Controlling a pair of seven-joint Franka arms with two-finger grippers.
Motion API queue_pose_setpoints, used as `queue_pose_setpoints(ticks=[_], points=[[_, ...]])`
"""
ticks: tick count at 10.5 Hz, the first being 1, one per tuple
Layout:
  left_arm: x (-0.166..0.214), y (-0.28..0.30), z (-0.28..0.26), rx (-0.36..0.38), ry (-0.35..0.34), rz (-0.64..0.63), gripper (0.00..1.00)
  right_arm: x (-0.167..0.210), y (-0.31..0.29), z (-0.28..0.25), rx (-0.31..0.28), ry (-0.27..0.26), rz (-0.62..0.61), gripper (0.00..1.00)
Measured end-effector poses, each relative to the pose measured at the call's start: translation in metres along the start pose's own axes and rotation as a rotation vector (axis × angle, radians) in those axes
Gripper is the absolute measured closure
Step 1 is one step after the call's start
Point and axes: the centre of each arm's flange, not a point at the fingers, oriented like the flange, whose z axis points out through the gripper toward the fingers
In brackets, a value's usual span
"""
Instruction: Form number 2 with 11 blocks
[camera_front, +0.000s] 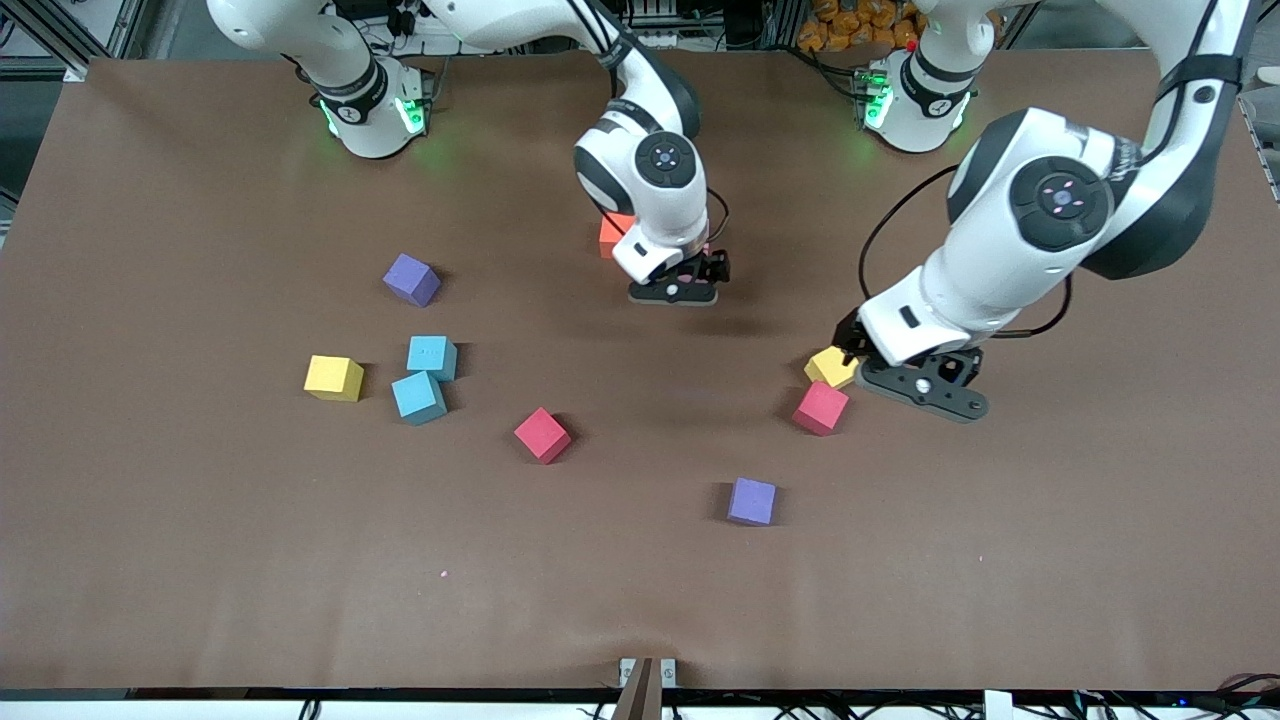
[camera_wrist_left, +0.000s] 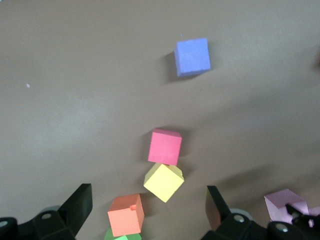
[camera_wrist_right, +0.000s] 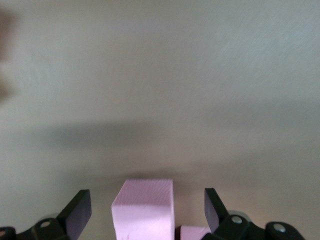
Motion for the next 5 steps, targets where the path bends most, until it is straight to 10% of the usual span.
queue_pose_setpoints(ticks=[5], points=[[0.01, -0.003, 0.068, -0.038, -0.094, -0.051, 0.0, 0.111, 0.08, -0.017, -0.023, 0.053, -0.131, 0.0]])
